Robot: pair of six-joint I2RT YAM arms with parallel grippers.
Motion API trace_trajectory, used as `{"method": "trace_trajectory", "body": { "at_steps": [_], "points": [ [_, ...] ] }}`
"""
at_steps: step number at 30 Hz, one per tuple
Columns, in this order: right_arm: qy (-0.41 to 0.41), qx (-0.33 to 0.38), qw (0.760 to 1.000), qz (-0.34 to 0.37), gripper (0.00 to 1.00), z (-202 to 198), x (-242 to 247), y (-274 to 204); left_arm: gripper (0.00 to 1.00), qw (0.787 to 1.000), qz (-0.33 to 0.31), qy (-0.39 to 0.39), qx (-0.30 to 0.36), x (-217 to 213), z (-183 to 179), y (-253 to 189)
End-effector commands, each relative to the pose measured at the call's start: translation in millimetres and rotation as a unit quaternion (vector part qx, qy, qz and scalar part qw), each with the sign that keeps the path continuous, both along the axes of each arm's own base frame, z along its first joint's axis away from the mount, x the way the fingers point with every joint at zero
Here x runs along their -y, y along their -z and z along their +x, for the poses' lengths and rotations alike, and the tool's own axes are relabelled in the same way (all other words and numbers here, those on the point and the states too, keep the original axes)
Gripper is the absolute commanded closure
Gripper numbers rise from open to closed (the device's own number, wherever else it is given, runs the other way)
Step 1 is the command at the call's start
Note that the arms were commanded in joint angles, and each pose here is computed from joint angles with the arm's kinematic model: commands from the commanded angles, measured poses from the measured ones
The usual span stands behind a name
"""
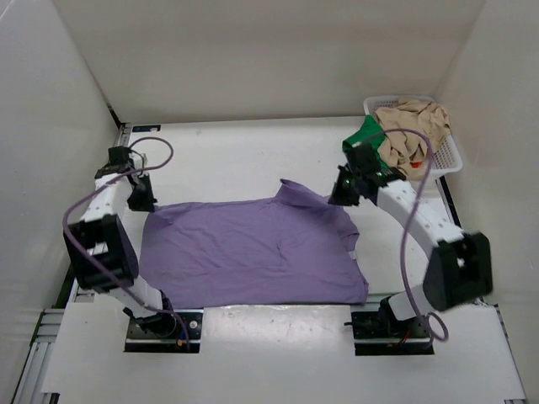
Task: Fold and stack the t-shirts
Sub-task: Grap the side of the flattened tshirt furthest away from the robot with both arms, then fold the other side of the tshirt into a rectangle
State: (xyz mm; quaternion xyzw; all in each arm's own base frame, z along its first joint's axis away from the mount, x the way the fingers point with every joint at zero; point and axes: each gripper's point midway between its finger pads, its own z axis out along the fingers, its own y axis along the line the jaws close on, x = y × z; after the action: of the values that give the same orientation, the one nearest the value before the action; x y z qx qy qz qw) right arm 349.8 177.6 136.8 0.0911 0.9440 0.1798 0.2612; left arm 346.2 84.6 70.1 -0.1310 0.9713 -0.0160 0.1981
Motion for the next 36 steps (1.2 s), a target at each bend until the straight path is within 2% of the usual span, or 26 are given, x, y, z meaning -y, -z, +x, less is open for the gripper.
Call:
{"method": "trace_trajectory", "body": {
  "at_steps": [1,4,6,14,30,36],
  "points": [
    [0.017,0.006,1.000,-0.009,1.00,-52.4,27.1,-4.3,0.90,0.997,0.061,0.018,0.033,15.2,-28.2,-34.0],
    [0.036,0.016,0.999,-0.005,1.00,-77.6,40.2,-7.9,0.90,0.997,0.079,0.018,0.019,17.7,-53.4,-24.9],
    [0.047,0.002,0.999,-0.012,1.00,-96.8,49.8,7.1,0.90,0.996,0.088,0.014,0.017,16.9,-67.7,-22.9],
    [0.081,0.020,0.996,-0.020,1.00,-131.0,75.7,6.4,0.90,0.992,0.121,-0.007,0.015,4.9,-86.8,-18.1],
    [0.105,0.028,0.994,-0.003,1.00,-136.3,84.2,-2.6,0.90,0.989,0.138,-0.039,0.021,-13.0,-91.4,-25.8],
    [0.099,0.013,0.995,0.001,1.00,-145.8,83.0,6.9,0.90,0.990,0.134,-0.036,-0.001,-8.2,-111.1,-8.2]
  ]
}}
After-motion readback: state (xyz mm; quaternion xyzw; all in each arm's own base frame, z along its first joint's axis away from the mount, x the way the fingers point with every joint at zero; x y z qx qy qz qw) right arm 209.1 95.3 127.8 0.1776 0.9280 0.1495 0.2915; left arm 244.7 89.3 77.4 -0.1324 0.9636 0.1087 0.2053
